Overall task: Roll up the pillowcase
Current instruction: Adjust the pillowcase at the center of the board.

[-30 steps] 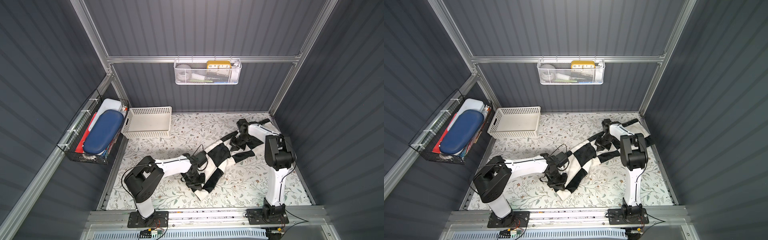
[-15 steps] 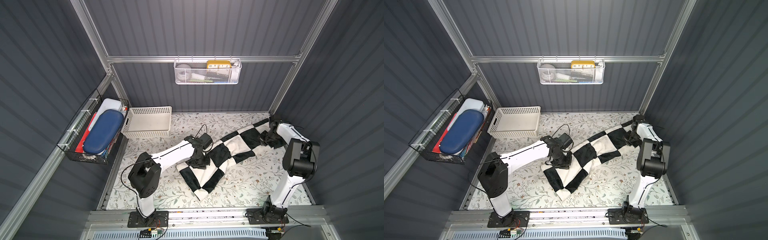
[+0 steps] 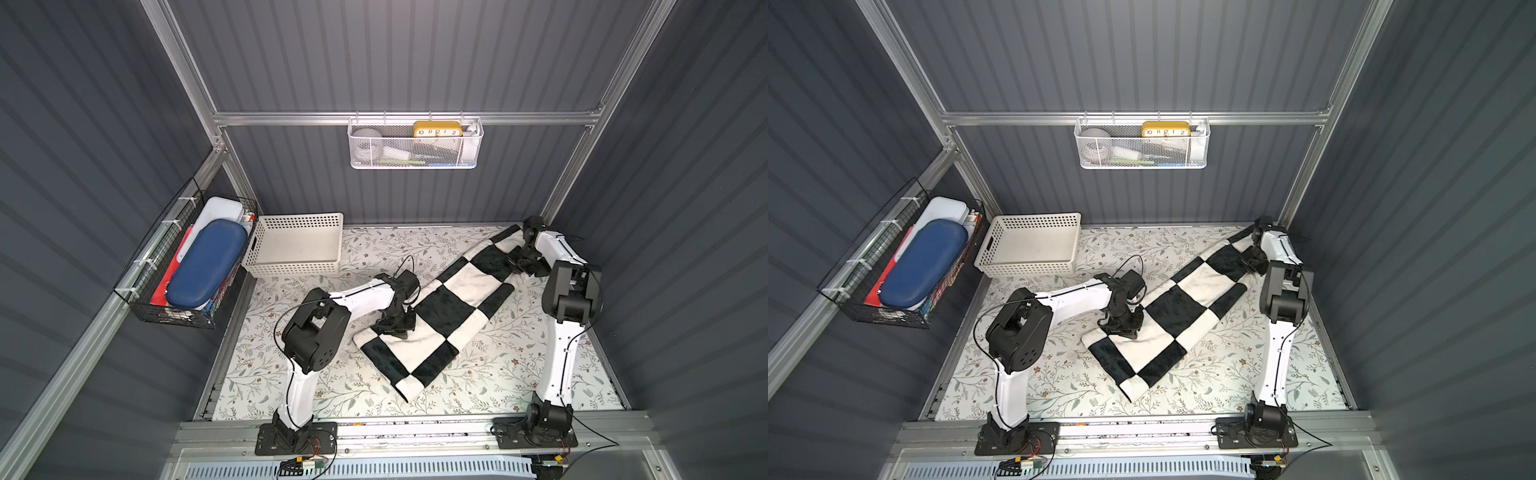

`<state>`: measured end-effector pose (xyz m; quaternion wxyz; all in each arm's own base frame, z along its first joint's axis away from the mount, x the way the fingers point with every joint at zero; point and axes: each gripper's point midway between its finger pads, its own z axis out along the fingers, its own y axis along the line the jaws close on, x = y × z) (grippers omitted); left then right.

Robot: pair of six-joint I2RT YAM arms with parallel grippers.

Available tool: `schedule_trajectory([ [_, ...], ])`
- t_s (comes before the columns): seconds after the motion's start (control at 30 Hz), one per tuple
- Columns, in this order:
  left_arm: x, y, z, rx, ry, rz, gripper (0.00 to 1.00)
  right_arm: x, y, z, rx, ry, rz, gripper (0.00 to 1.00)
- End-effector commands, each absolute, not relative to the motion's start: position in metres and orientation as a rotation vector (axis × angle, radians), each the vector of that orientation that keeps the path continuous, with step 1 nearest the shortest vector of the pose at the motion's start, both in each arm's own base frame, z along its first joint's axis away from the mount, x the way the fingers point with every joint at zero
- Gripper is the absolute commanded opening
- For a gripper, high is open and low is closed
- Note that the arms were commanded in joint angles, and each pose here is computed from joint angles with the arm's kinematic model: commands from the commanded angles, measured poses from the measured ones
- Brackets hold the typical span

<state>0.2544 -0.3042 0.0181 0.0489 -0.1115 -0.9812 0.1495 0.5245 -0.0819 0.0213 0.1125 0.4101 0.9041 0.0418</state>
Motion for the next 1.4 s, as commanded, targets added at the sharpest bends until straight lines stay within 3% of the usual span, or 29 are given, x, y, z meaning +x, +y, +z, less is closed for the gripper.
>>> schedule_trajectory([
  [0.0, 0.232, -0.298, -0.001, -0.369, -2.905, 0.453, 0.0, 0.539, -0.041, -0.011, 1.12, 2.763, 0.25, 0.0],
  [0.23, 0.215, -0.324, 0.008, -0.471, -2.809, 0.57, 0.0, 0.578, 0.0, -0.006, 0.97, 2.742, 0.311, 0.0],
  [0.47, 0.171, -0.394, 0.036, -0.761, -2.605, 0.83, 0.0, 0.561, -0.019, 0.024, 0.944, 2.765, 0.238, 0.0],
  [0.53, 0.171, -0.399, 0.039, -0.785, -2.601, 0.831, 0.0, 0.554, -0.032, 0.048, 0.957, 2.727, 0.225, 0.06],
  [0.6, 0.171, -0.401, 0.044, -0.803, -2.601, 0.857, 0.0, 0.547, -0.041, 0.07, 0.952, 2.671, 0.218, 0.18],
  [0.73, 0.18, -0.408, 0.054, -0.847, -2.631, 0.87, 0.0, 0.503, -0.04, 0.103, 0.935, 2.684, 0.219, 0.25],
  [0.93, 0.22, -0.402, 0.081, -0.829, -2.839, 0.762, 0.0, 0.405, -0.006, 0.096, 0.883, 2.808, 0.232, 0.44],
  [0.97, 0.229, -0.396, 0.086, -0.807, -2.877, 0.756, 0.04, 0.39, -0.001, 0.094, 0.889, 2.821, 0.252, 0.44],
  [1.03, 0.253, -0.378, 0.095, -0.751, -2.971, 0.732, 0.23, 0.36, 0.015, 0.091, 0.911, 2.832, 0.332, 0.45],
  [1.07, 0.267, -0.371, 0.098, -0.732, -3.003, 0.746, 0.26, 0.351, 0.023, 0.087, 0.905, 2.834, 0.36, 0.45],
  [1.1, 0.286, -0.363, 0.1, -0.692, -3.026, 0.774, 0.26, 0.341, 0.028, 0.083, 0.911, 2.835, 0.367, 0.36],
  [1.17, 0.321, -0.362, 0.103, -0.69, -3.066, 0.838, 0.23, 0.34, 0.034, 0.073, 0.946, 2.804, 0.406, 0.07],
  [1.2, 0.339, -0.359, 0.099, -0.673, -3.093, 0.811, 0.15, 0.345, 0.032, 0.07, 0.97, 2.789, 0.392, 0.0],
  [1.27, 0.358, -0.37, 0.092, -0.712, -3.077, 0.856, 0.0, 0.368, 0.028, 0.072, 0.984, 2.779, 0.373, 0.0],
  [1.37, 0.368, -0.376, 0.072, -0.728, -3.063, 0.826, 0.0, 0.413, 0.011, 0.07, 1.029, 2.771, 0.245, 0.0],
])
